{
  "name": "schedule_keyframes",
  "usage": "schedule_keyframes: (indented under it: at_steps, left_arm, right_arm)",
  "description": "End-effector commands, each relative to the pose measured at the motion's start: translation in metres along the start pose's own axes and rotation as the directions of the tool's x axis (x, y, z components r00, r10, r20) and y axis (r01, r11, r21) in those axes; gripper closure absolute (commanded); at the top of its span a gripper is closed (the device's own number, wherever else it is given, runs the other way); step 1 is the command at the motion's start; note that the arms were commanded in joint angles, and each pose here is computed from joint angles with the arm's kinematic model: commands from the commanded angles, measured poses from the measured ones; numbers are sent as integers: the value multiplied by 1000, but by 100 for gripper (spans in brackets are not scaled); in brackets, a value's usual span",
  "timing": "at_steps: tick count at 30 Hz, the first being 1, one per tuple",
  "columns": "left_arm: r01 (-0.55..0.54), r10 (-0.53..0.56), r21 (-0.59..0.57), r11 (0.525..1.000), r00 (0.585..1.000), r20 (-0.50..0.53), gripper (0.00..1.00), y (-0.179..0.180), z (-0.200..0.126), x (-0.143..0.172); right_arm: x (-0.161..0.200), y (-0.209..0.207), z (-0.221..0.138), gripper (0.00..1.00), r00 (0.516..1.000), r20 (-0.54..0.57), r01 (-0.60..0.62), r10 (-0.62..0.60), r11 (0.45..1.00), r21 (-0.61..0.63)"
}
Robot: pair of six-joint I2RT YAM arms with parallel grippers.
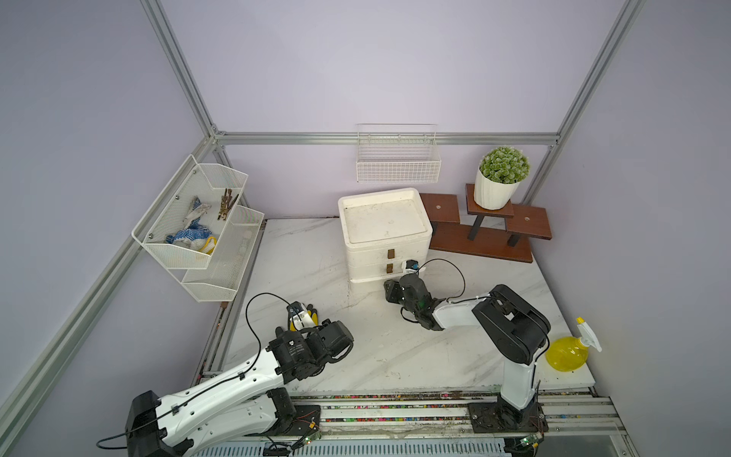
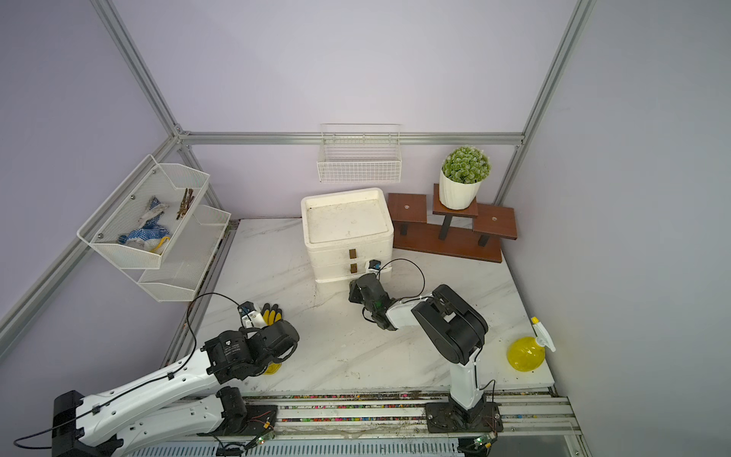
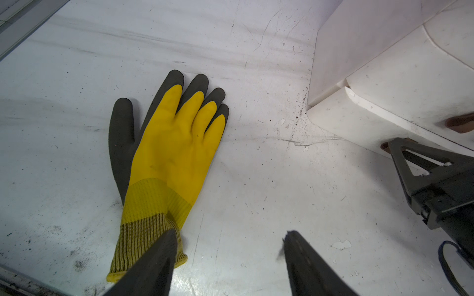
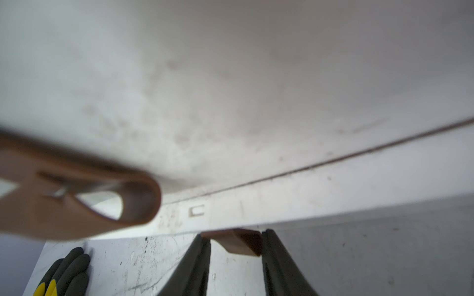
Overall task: Put the binder clips in the drawer according to color
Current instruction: Close the drawer in the storage box.
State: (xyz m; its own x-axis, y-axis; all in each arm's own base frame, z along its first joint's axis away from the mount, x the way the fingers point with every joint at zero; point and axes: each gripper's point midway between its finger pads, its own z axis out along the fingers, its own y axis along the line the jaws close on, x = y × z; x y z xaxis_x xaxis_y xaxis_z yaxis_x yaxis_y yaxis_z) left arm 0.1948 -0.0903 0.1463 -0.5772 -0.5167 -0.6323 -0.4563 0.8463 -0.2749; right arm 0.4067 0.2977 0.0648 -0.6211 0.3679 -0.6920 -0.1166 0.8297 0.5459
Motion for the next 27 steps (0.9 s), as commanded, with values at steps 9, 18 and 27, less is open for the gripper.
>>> schedule_keyframes:
  at_steps: [9,18,27]
  left_arm:
    - [25,-25,-2,1000,999,30,28,3,-3,-7]
    - [22,-22,4,1000,999,34,27,3,-4,-9]
    - [-9,8,7,1000,999,47,0,-4,1,-18]
  right_arm:
    - [-21,2,15,60,992,97,-85,82,996,25]
    - [-15,7,27,58,996,67,-62,60,998,25]
    - [-28,2,-5,27,995,101,-26,20,998,63]
